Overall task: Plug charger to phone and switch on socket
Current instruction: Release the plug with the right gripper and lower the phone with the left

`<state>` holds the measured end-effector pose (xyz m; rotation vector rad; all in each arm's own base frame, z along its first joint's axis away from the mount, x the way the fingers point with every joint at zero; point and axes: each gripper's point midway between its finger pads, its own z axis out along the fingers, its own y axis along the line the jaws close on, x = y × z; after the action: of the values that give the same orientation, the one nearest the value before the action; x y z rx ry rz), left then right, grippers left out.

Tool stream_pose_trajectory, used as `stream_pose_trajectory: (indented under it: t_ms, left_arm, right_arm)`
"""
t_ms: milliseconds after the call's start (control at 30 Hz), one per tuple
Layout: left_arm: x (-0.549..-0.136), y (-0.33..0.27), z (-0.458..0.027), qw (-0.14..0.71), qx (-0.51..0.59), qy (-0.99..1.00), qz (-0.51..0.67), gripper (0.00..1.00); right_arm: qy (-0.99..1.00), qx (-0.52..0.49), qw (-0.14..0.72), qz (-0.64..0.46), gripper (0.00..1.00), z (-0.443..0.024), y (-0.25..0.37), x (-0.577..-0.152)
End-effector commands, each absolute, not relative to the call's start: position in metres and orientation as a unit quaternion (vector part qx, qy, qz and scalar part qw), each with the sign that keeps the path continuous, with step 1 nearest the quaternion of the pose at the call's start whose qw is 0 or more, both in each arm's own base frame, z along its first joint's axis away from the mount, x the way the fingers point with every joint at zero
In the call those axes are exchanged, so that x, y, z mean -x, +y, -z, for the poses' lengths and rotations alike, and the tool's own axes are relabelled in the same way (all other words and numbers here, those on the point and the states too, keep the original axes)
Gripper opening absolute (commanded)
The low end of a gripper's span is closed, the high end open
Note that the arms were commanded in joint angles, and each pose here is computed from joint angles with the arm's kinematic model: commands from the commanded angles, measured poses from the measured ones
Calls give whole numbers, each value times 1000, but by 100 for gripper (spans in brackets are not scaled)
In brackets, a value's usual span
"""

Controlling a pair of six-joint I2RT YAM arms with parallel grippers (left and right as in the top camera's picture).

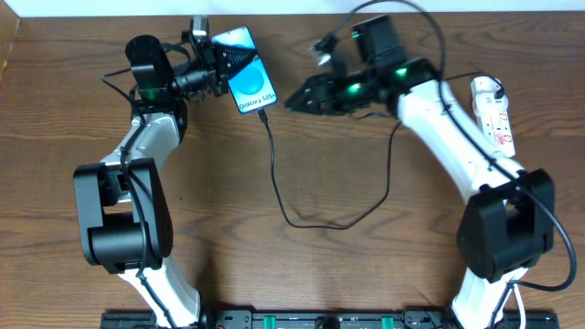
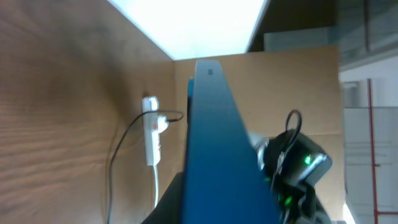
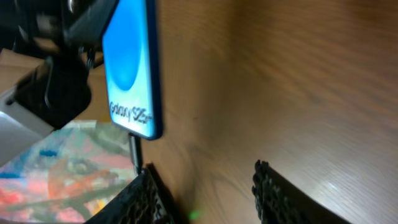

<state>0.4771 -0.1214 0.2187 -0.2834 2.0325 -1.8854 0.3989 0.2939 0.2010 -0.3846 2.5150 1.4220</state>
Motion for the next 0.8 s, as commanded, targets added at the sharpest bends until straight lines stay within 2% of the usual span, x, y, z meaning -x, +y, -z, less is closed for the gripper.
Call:
stream_pose_trajectory:
  t_ms: [0, 300, 433, 767]
  left_arm:
    - [-466, -129, -205, 183, 47, 733, 654, 7]
    - [-431, -172, -121, 129, 41, 823, 551, 8]
    - [-418, -190, -104, 122, 6, 844, 522, 7]
    - [-419, -197, -51, 104, 1, 860, 500, 7]
  right_arm:
    - [856, 136, 147, -477, 53, -217, 269, -409]
    - [907, 96, 147, -382, 53, -184, 229, -419]
    - [912, 102, 147, -370, 53, -180, 227, -417]
    - [926, 105, 130, -337, 54, -168, 217, -409]
